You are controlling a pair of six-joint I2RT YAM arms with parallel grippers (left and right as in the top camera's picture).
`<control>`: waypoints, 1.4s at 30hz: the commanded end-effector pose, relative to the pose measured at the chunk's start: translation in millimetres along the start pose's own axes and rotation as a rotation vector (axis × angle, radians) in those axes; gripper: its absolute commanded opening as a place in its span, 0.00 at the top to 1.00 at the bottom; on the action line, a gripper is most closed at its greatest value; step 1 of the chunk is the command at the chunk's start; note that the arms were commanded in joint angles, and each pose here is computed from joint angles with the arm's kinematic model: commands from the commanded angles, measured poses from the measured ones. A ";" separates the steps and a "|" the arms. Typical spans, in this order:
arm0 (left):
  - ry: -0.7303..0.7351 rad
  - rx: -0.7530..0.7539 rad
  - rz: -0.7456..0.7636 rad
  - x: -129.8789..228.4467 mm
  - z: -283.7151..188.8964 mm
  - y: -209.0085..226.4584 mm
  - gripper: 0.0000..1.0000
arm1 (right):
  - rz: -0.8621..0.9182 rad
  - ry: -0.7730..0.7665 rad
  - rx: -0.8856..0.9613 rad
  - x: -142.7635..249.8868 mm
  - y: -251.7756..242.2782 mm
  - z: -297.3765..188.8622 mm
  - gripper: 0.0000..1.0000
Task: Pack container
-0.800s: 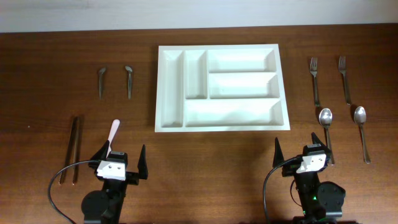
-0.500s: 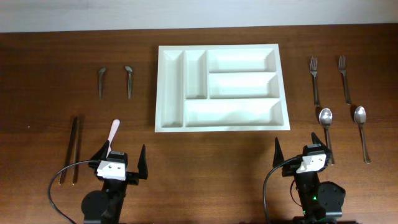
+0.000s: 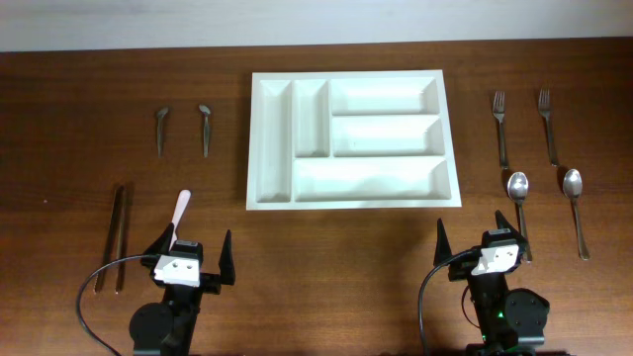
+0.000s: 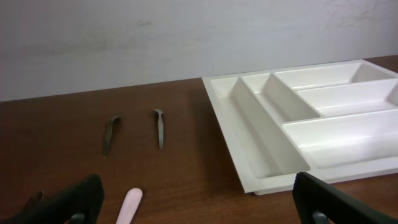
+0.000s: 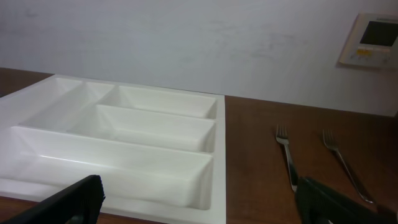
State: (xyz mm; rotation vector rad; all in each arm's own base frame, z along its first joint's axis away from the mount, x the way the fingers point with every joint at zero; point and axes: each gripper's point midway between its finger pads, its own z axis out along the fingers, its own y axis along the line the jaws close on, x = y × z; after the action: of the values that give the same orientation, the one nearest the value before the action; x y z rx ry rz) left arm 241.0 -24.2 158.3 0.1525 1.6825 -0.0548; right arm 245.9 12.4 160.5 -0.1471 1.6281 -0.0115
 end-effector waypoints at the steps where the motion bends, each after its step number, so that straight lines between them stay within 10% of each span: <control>1: -0.002 -0.015 0.015 2.0 0.3 3.0 0.01 | 0.007 0.004 -0.005 2.2 1.9 -0.1 0.01; 34: -0.002 -0.015 0.015 2.0 0.3 3.0 0.01 | 0.089 -0.085 0.008 -32.4 -2.8 -5.2 0.01; 42: -0.002 -0.015 0.015 2.0 0.3 3.0 0.01 | 0.077 0.153 0.379 -66.9 -67.1 -69.4 0.01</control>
State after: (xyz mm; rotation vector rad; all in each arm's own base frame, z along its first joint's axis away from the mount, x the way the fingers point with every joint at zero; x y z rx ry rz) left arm 241.1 -24.1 158.6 0.1522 1.6814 -0.0544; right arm 215.8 -14.8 183.3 0.0414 1.8086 -0.0813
